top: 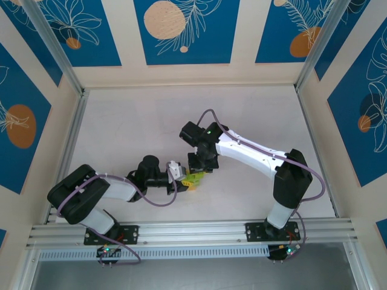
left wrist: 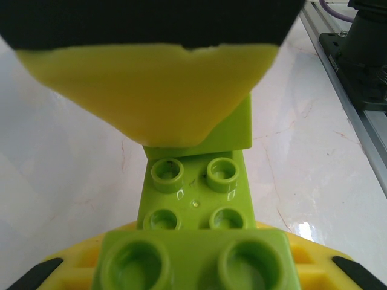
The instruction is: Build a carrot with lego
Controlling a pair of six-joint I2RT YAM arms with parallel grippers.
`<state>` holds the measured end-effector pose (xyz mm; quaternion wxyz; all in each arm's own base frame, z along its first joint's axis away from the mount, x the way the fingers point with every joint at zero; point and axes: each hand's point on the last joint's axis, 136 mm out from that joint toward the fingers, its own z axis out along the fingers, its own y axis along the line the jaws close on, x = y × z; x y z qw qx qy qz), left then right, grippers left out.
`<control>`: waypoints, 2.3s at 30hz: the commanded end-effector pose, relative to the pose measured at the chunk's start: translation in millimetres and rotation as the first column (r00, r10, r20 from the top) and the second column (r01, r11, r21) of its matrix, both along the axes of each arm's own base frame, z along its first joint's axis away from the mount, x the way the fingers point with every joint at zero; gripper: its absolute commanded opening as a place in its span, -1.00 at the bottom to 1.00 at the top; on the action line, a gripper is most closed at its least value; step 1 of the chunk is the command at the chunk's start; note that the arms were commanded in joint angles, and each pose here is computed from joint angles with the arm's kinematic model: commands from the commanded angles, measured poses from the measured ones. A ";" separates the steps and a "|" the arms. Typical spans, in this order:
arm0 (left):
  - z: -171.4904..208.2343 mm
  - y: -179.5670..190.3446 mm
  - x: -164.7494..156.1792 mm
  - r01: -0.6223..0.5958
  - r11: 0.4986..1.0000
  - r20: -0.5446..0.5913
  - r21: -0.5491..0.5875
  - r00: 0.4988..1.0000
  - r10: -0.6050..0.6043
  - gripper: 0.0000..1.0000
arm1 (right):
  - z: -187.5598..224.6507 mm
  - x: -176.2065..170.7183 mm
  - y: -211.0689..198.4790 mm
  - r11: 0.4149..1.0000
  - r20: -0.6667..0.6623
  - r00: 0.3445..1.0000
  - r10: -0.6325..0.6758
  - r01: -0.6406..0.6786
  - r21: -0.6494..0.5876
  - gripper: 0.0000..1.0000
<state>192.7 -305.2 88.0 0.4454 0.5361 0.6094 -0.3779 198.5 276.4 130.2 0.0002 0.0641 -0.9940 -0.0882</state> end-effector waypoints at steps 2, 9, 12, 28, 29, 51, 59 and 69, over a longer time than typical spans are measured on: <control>-4.6 -1.8 0.7 0.002 1.000 0.003 0.022 1.000 -0.002 -0.38 | -22.7 -10.3 -10.2 0.998 -0.034 0.999 -0.008 0.006 -0.069 -0.44; -5.4 -2.4 1.0 0.003 1.000 0.002 0.024 1.000 -0.003 -0.39 | -27.4 -5.3 -15.2 0.995 -0.003 1.000 -0.008 0.008 -0.103 -0.44; -5.6 -2.2 1.6 0.001 1.000 0.000 0.025 1.000 -0.001 -0.39 | -28.4 -2.8 -15.1 0.994 0.006 1.000 0.001 0.000 -0.114 -0.44; -5.7 -2.3 1.9 0.000 1.000 0.001 0.026 1.000 0.000 -0.40 | -33.0 -1.1 -26.5 0.985 0.029 1.000 0.001 0.004 -0.174 -0.44; -5.8 -2.1 2.2 -0.001 1.000 0.000 0.027 1.000 0.001 -0.40 | -34.0 -0.9 -25.6 0.985 0.025 1.000 0.000 0.004 -0.173 -0.44; -6.4 -2.2 3.7 -0.007 0.999 0.001 0.031 1.000 0.007 -0.41 | -47.8 -14.4 -21.0 0.963 -0.007 0.998 0.063 -0.062 -0.261 -0.44; -6.6 -1.8 3.5 -0.009 0.999 0.000 0.033 1.000 0.009 -0.42 | -38.6 -10.3 -14.5 0.976 0.012 0.998 0.063 -0.059 -0.212 -0.12; -6.5 -2.0 3.1 -0.007 0.999 0.003 0.033 1.000 0.007 -0.39 | -7.1 0.9 -10.0 0.990 0.101 0.993 0.064 -0.051 -0.128 0.26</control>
